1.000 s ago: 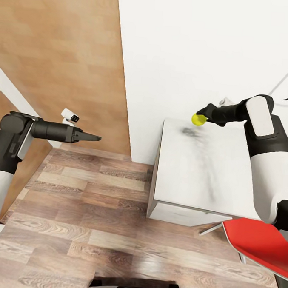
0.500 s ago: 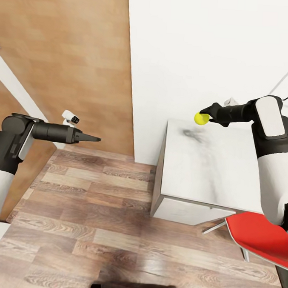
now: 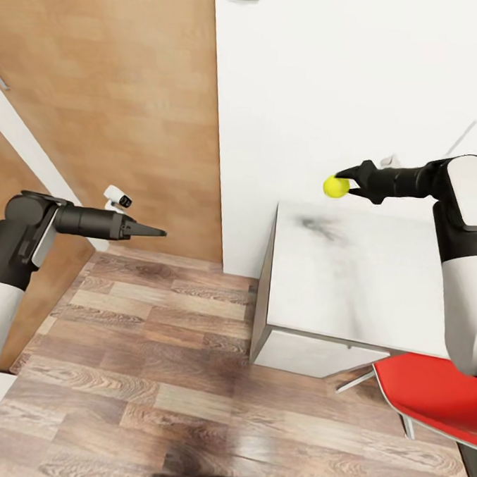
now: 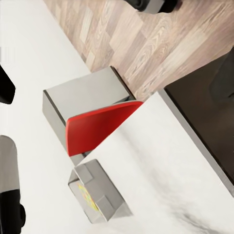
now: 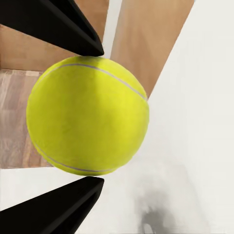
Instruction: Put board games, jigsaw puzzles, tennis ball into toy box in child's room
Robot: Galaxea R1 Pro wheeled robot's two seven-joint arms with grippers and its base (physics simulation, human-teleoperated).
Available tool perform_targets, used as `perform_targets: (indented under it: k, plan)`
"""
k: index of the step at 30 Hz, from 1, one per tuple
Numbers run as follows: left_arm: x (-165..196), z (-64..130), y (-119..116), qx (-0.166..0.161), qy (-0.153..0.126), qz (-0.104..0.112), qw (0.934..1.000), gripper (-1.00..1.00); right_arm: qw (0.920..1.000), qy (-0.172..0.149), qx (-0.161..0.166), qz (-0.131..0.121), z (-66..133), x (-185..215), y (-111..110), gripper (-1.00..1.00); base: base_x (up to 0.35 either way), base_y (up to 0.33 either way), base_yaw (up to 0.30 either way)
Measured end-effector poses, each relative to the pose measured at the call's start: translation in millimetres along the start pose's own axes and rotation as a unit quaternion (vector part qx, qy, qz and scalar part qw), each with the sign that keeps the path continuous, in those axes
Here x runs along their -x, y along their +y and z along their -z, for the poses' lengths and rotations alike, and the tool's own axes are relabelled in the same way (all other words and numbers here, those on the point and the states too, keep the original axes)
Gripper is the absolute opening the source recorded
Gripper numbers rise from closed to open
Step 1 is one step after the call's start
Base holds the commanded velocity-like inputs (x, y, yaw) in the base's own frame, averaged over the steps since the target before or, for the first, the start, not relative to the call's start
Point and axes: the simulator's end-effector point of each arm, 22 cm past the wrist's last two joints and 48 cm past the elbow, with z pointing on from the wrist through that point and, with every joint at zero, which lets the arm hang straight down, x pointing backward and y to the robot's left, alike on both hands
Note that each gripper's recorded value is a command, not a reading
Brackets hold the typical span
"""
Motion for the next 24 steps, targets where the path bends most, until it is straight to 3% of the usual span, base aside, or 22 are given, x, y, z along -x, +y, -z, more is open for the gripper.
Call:
perform_targets:
  k: [7, 10, 13, 18, 21, 24]
  plan:
    - [-8, 2.4, 7, 0.002, -0.002, 0.023, 0.9997, 1.0, 0.9978, 0.02, 0.06, -0.021, 23.1, -44, -7, -1.0, 0.0, 0.0, 0.0]
    - [-16, 3.7, 14, 0.003, -0.003, 0.042, 0.9991, 1.0, 0.9956, 0.036, 0.081, -0.03, 33.1, -70, -10, -1.0, 0.0, 0.0, 0.0]
    - [-31, 7.8, 26, 0.008, -0.003, 0.069, 0.9976, 1.0, 0.9915, 0.05, 0.118, -0.024, 46.9, -98, 5, -1.0, 0.0, 0.0, 0.0]
    - [-52, 31.6, 50, 0.031, -0.009, 0.107, 0.9937, 1.0, 0.9805, 0.076, 0.181, -0.012, 74.7, -148, 39, -1.0, 0.0, -0.003, 0.0]
    - [-74, 44.0, 67, 0.043, -0.012, 0.139, 0.9892, 1.0, 0.9767, 0.099, 0.188, -0.027, 78.7, -179, 34, -1.0, -0.037, -0.091, 0.0]
    - [-99, 46.1, 77, 0.047, -0.009, 0.154, 0.9869, 1.0, 0.9729, 0.124, 0.188, -0.052, 78.9, -213, 19, -1.0, -0.108, -0.184, 0.0]
